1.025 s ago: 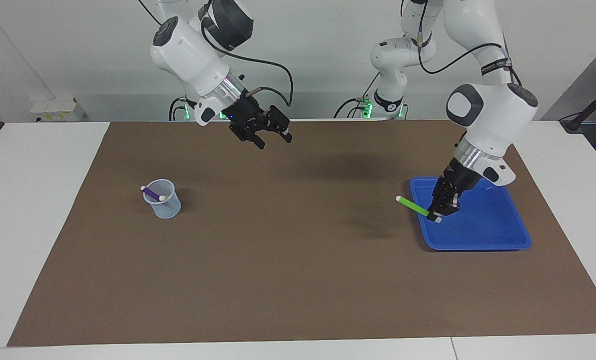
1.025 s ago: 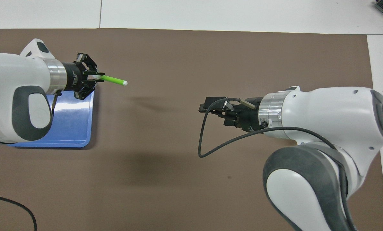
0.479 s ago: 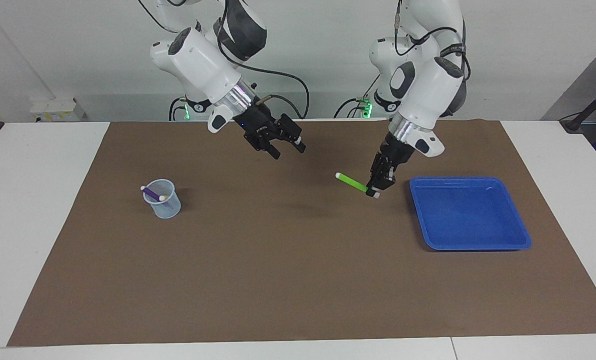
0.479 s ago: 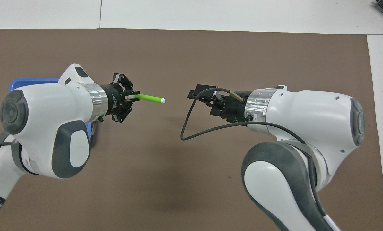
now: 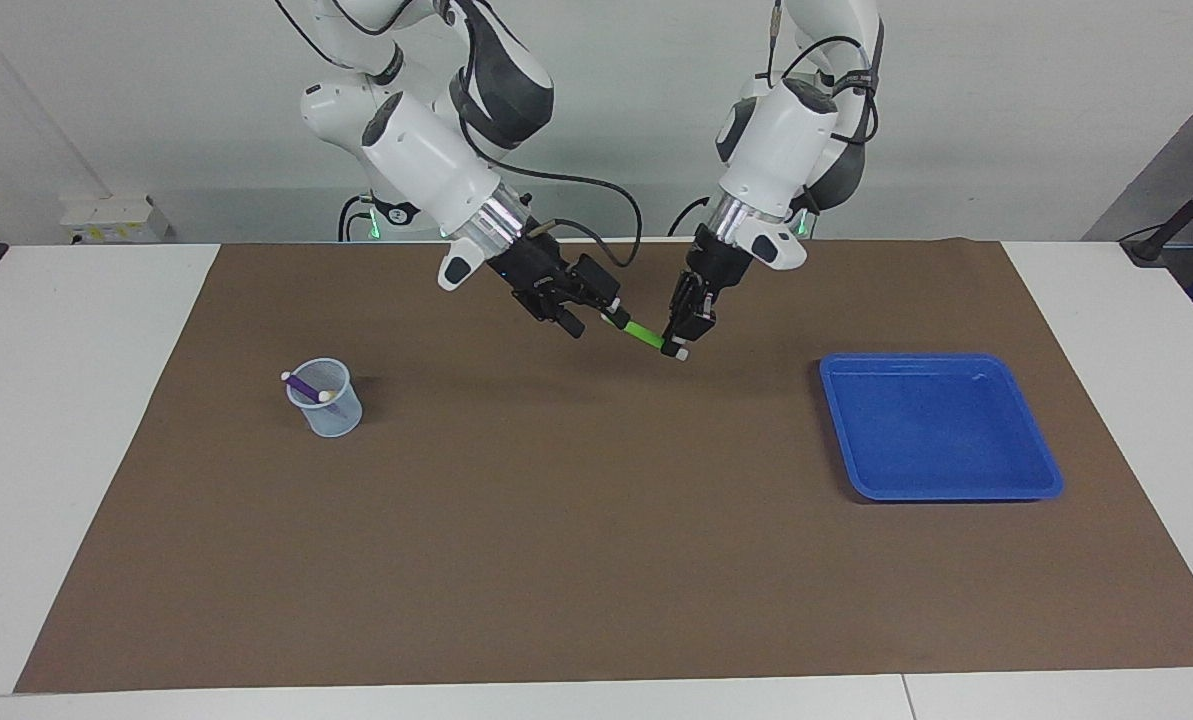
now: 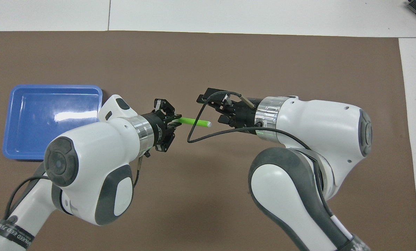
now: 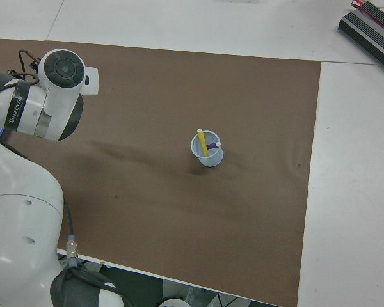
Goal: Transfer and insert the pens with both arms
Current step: 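Bring the right gripper to the green pen tip held by the left gripper, then close the right gripper on the green pen tip, then open the left gripper and pull the pen away with the right gripper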
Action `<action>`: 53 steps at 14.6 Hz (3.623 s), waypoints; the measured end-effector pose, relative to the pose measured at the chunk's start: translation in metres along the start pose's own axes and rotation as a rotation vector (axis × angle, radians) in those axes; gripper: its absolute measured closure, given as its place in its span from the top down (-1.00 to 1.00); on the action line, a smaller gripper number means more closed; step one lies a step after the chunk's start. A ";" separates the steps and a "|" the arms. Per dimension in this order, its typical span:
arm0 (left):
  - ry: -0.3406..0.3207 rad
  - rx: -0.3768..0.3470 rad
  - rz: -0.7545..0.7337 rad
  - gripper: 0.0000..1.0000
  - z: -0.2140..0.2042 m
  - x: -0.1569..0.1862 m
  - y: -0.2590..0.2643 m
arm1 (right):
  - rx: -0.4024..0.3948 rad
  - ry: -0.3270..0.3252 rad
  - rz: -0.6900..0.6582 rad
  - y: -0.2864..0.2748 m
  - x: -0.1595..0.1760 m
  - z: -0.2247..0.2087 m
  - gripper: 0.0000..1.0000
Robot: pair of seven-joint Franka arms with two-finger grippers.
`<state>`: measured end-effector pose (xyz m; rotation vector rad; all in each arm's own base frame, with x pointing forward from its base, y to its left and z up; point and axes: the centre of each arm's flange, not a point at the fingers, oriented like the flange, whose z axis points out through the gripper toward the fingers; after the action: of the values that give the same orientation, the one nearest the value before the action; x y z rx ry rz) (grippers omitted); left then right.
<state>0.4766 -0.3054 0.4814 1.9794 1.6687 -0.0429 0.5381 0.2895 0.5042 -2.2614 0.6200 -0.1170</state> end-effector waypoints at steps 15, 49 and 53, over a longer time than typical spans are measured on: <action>-0.052 -0.050 -0.114 -0.65 -0.010 0.001 -0.003 | -0.082 -0.097 -0.102 0.017 -0.021 0.012 0.67; -0.068 -0.062 -0.141 -0.65 -0.010 -0.001 -0.003 | -0.038 -0.054 -0.107 0.002 -0.013 -0.004 -0.59; -0.068 -0.062 -0.140 -0.53 -0.010 -0.001 -0.004 | -0.039 -0.054 -0.107 0.002 -0.013 -0.004 -0.59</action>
<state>0.4699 -0.3020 0.4891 1.7935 1.7407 -0.1078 0.5249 0.2914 0.5072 -2.3272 0.4772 -0.0967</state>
